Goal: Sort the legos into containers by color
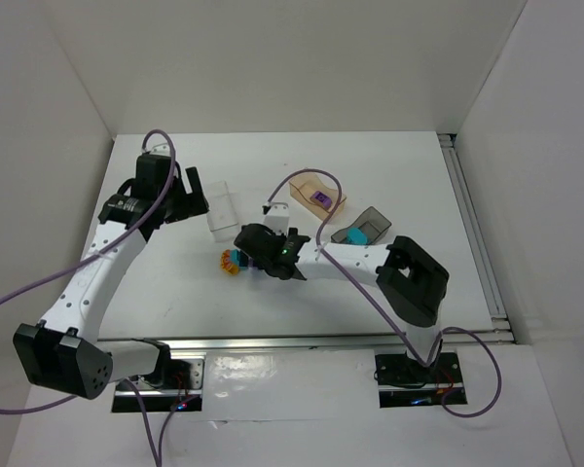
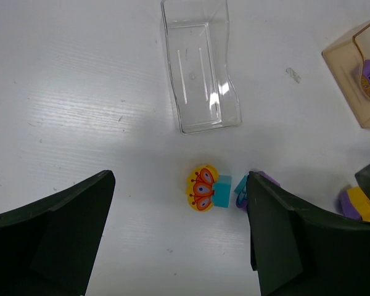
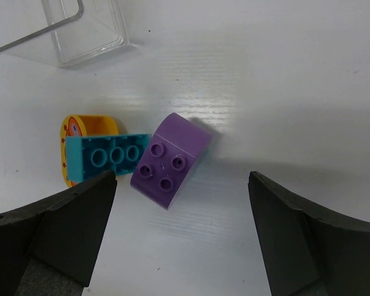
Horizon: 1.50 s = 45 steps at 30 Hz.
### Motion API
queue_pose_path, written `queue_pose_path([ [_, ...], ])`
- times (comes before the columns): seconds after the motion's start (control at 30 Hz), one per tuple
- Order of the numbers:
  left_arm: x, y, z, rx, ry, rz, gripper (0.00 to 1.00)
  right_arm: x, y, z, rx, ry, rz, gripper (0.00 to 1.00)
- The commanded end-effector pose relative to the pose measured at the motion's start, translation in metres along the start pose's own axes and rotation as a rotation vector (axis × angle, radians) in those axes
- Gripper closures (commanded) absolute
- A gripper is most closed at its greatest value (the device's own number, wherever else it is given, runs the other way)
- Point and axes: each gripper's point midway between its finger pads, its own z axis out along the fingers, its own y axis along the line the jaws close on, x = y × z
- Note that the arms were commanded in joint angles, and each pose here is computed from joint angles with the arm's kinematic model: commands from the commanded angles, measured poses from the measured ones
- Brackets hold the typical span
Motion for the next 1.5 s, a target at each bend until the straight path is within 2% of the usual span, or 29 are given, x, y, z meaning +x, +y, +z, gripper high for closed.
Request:
queue_pose_path([
  [0.0, -0.011, 0.005, -0.011, -0.011, -0.053, 0.020, 0.05, -0.020, 0.011, 0.004, -0.009, -0.037, 0.059, 0.06],
  [0.2, -0.007, 0.001, -0.009, 0.018, -0.039, 0.040, 0.06, -0.014, 0.016, 0.019, 0.004, -0.008, 0.060, 0.18],
  [0.43, -0.004, 0.002, -0.007, 0.015, -0.031, 0.041, 0.06, -0.003, 0.012, 0.027, 0.019, 0.015, 0.045, 0.25],
  [0.57, -0.006, 0.004, -0.010, 0.008, -0.043, 0.040, 0.06, 0.001, 0.009, 0.029, 0.032, 0.024, 0.044, 0.34],
  [0.6, -0.006, 0.004, -0.010, 0.008, -0.043, 0.040, 0.06, 0.000, 0.011, 0.029, 0.026, 0.020, 0.049, 0.40],
  [0.87, -0.004, 0.004, -0.012, 0.012, -0.052, 0.029, 0.06, -0.003, 0.007, 0.021, 0.013, 0.010, 0.059, 0.62],
  [0.97, -0.009, 0.000, -0.015, 0.016, -0.054, 0.021, 0.06, -0.022, 0.012, 0.003, -0.055, -0.019, 0.077, 0.64],
  [1.1, -0.009, -0.008, -0.018, 0.054, -0.035, 0.033, 0.05, -0.055, 0.009, -0.035, -0.255, -0.060, 0.078, 0.66],
  [1.17, -0.007, -0.028, -0.024, 0.181, -0.024, 0.081, 0.05, -0.084, 0.003, -0.044, -0.358, -0.114, 0.092, 0.66],
  [1.2, -0.004, -0.036, -0.028, 0.241, -0.027, 0.100, 0.06, -0.072, 0.000, -0.049, -0.445, -0.062, 0.068, 0.66],
  [1.23, 0.003, -0.059, -0.038, 0.395, -0.013, 0.131, 0.06, -0.098, -0.010, -0.061, -0.501, -0.110, 0.078, 0.66],
  [1.27, -0.001, -0.070, -0.058, 0.492, -0.072, 0.156, 0.07, -0.113, -0.008, -0.071, -0.586, -0.150, 0.076, 0.66],
  [1.3, 0.005, -0.079, -0.065, 0.569, -0.082, 0.167, 0.07, -0.117, -0.009, -0.080, -0.658, -0.154, 0.053, 0.64],
  [1.33, -0.006, -0.092, -0.078, 0.659, -0.154, 0.187, 0.07, -0.113, -0.005, -0.101, -0.782, -0.127, 0.014, 0.63],
  [1.4, 0.002, -0.115, -0.109, 0.862, -0.161, 0.263, 0.07, -0.127, -0.012, -0.114, -0.860, -0.161, -0.026, 0.61],
  [1.43, 0.012, -0.128, -0.124, 0.993, -0.123, 0.294, 0.07, -0.129, -0.013, -0.125, -0.929, -0.146, -0.045, 0.61],
  [1.47, 0.014, -0.133, -0.129, 1.048, -0.106, 0.319, 0.09, -0.129, -0.012, -0.129, -0.958, -0.139, -0.054, 0.61],
])
